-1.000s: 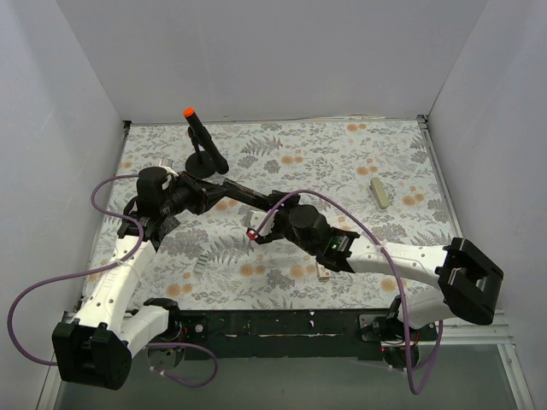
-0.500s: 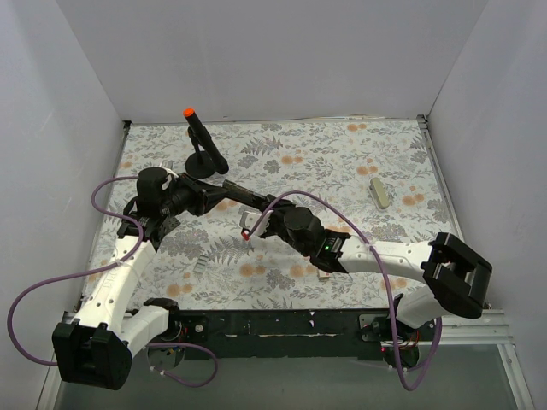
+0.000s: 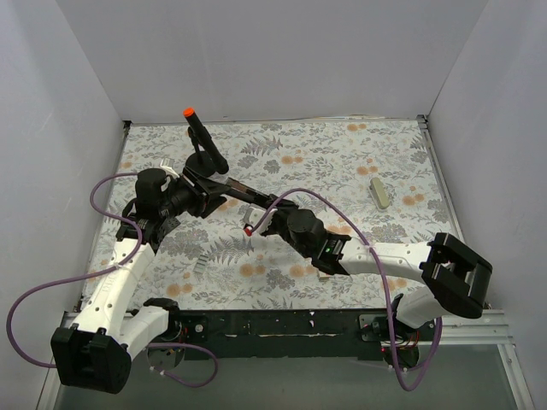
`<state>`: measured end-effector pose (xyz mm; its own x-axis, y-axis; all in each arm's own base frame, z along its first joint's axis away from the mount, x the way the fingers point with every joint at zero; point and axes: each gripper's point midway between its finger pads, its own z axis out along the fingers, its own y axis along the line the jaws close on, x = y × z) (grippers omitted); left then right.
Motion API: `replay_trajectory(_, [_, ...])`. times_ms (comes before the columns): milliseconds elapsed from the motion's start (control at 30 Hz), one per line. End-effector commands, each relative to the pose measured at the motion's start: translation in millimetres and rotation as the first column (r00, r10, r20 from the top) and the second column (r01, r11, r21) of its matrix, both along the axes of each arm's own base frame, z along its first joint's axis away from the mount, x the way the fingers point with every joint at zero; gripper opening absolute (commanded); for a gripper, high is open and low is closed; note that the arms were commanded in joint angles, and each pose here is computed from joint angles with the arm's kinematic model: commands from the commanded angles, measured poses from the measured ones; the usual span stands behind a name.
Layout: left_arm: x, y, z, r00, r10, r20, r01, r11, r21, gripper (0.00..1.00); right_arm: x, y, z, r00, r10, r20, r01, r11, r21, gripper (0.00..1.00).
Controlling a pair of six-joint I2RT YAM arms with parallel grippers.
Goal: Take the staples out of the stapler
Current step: Unload the staple at the center of the board.
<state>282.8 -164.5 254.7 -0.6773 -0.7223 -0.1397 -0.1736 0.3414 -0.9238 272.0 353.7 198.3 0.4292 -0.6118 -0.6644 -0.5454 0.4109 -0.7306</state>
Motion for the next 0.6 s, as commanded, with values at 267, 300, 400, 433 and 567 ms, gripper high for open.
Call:
replay_trajectory(267, [-9.7,-6.1,36.0,0.987,-0.068,0.145,0.069,0.998,-0.007,0.64,5.4,-14.9,-19.2,0.99,-0.079,-0.116,0.08,0.997,0.009,0.01])
replay_trajectory(300, [-10.9,-7.4,36.8,0.987,-0.075,0.144,0.078,0.997,-0.016,0.64,4.6,-15.7,-18.7,0.991,-0.075,-0.113,0.076,0.997,0.009,0.01])
replay_trajectory(400, [-14.7,-11.4,40.3,0.987,-0.096,0.132,0.104,0.993,-0.051,0.64,2.5,-19.7,-21.5,0.991,-0.068,-0.113,0.07,0.998,0.007,0.01])
replay_trajectory(433, [-16.5,-11.7,42.8,0.985,-0.096,0.14,0.105,0.993,-0.056,0.64,1.7,-18.6,-20.5,0.991,-0.06,-0.118,0.062,0.998,0.012,0.01])
replay_trajectory(567, [-13.0,-6.4,39.6,0.985,-0.067,0.161,0.071,0.997,-0.021,0.64,-2.2,-15.1,-22.4,0.983,-0.051,-0.177,0.053,0.999,0.006,0.01])
